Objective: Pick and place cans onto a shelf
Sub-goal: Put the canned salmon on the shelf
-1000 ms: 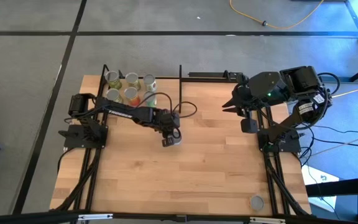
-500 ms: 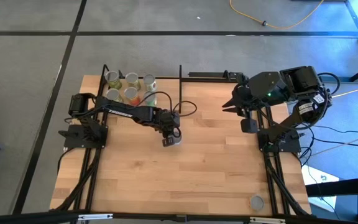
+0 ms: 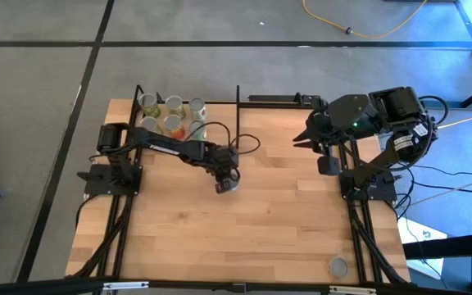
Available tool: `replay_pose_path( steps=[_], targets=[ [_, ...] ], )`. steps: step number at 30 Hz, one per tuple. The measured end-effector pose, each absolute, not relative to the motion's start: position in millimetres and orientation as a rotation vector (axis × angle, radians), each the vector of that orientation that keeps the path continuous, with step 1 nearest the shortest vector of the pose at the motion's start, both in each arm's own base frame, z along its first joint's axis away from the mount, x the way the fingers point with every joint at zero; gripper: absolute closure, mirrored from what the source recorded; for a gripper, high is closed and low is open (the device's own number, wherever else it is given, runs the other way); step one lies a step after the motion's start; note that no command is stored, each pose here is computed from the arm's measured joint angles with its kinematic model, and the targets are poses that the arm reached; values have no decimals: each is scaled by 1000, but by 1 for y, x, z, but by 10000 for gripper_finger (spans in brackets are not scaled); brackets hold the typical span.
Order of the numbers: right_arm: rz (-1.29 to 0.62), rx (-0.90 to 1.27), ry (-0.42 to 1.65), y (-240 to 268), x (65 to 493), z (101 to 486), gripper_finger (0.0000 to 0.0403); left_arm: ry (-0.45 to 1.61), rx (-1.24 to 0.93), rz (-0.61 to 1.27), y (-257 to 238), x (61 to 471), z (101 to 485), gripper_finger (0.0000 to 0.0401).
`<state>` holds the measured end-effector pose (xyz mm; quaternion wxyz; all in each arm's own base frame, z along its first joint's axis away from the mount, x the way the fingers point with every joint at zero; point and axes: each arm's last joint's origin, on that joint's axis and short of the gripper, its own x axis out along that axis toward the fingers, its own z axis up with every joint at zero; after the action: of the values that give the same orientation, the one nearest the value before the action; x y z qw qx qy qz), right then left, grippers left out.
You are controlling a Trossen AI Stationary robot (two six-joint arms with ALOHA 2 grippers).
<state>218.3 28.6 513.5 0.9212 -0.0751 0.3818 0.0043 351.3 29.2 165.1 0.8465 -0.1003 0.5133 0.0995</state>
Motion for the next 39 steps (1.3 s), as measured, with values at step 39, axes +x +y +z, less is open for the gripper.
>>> replay_pose_path(
  steps=[39],
  targets=[
    [8,-154,784,29,218,513,344,853,-429,373,45,289,271,400]
  ],
)
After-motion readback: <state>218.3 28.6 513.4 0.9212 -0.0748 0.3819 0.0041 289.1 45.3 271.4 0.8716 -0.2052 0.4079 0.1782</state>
